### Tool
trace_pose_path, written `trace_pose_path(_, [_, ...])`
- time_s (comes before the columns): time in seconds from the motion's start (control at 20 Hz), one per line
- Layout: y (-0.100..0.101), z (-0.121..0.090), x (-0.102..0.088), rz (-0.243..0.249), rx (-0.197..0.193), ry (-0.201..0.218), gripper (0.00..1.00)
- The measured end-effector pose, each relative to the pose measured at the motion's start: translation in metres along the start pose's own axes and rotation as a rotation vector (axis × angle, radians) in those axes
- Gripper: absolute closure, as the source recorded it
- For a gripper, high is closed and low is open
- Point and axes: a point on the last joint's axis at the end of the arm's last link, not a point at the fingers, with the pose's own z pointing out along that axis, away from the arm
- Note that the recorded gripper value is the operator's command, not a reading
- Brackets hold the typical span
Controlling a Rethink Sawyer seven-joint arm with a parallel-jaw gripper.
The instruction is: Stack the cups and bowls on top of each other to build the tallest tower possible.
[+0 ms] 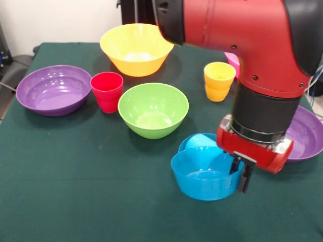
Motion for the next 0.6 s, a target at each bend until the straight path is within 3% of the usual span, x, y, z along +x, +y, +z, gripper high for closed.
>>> trace_pose_path(0.25, [0.005,0.003,0.017,-0.008,0.006,0.019,1.0])
trace_pose_path(0.6, [0.005,0.003,0.019,0.019,0.0,0.042,1.0])
